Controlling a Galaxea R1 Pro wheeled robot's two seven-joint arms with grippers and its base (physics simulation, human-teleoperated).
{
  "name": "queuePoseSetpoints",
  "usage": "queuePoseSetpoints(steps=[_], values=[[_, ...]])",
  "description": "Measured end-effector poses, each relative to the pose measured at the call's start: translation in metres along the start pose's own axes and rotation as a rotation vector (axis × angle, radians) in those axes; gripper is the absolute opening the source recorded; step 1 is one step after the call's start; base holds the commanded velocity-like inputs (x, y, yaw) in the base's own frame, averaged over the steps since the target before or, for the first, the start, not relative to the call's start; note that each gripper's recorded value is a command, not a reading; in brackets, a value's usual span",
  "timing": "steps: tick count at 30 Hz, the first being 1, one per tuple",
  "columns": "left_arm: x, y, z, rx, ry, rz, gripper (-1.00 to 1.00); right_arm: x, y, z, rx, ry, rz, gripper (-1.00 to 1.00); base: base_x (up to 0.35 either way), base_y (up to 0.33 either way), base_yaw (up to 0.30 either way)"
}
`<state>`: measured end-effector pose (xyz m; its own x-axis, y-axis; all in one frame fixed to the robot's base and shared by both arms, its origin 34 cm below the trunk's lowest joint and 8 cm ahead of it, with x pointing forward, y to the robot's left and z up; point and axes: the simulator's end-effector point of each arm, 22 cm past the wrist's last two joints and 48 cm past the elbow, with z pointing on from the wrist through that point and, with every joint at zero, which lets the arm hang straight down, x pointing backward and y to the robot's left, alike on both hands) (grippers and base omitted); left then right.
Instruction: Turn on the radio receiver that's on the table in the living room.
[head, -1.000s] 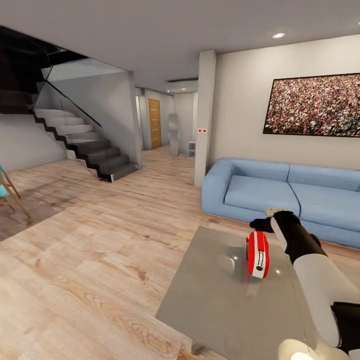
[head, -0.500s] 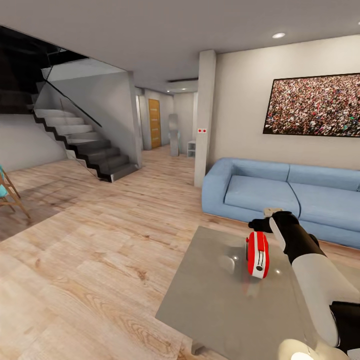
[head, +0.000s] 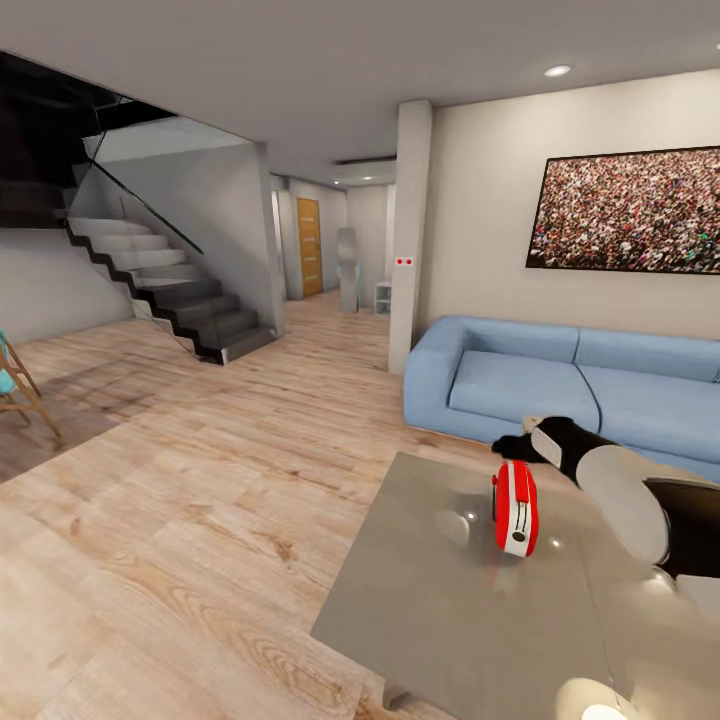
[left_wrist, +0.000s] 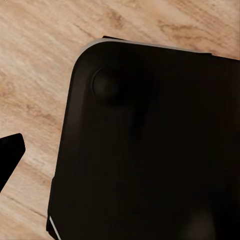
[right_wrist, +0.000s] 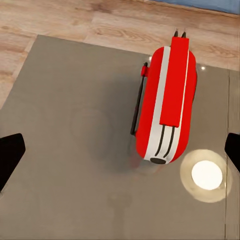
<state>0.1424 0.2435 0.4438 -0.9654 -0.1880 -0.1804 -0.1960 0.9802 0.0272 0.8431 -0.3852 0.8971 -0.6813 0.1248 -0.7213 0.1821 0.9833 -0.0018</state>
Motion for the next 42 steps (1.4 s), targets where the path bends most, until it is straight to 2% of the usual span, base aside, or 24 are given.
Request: queuePoseSetpoints(steps=[5,11,25,29,34,42], values=[[0.0,0.0,0.0,0.0,0.0,0.0,1.0,-0.014,0.0,-0.003,0.0,-0.047,0.0,1.0,0.0,0.0,0.0],[0.0,0.0,0.0,0.0,0.0,0.0,1.0,-0.023,-0.001,-0.005,0.005,-0.065,-0.01,1.0,0.0,0.0,0.0],[0.0,0.0,0.0,0.0,0.0,0.0,1.0,-0.024,0.006,-0.005,-0.003,-0.066,-0.005,1.0,0.0,0.0,0.0],[0.0,0.0,0.0,0.0,-0.001,-0.003,1.0,-0.023,0.018,-0.005,-0.015,-0.064,-0.012,1.0,0.0,0.0,0.0],[0.002,-0.013,-0.001,0.016,0.002,-0.004,1.0,-0.022,0.022,-0.005,-0.021,-0.062,-0.007,1.0,0.0,0.0,0.0],[-0.001,-0.018,-0.001,0.023,-0.005,-0.002,1.0,-0.022,0.019,-0.005,-0.02,-0.061,-0.003,1.0,0.0,0.0,0.0]])
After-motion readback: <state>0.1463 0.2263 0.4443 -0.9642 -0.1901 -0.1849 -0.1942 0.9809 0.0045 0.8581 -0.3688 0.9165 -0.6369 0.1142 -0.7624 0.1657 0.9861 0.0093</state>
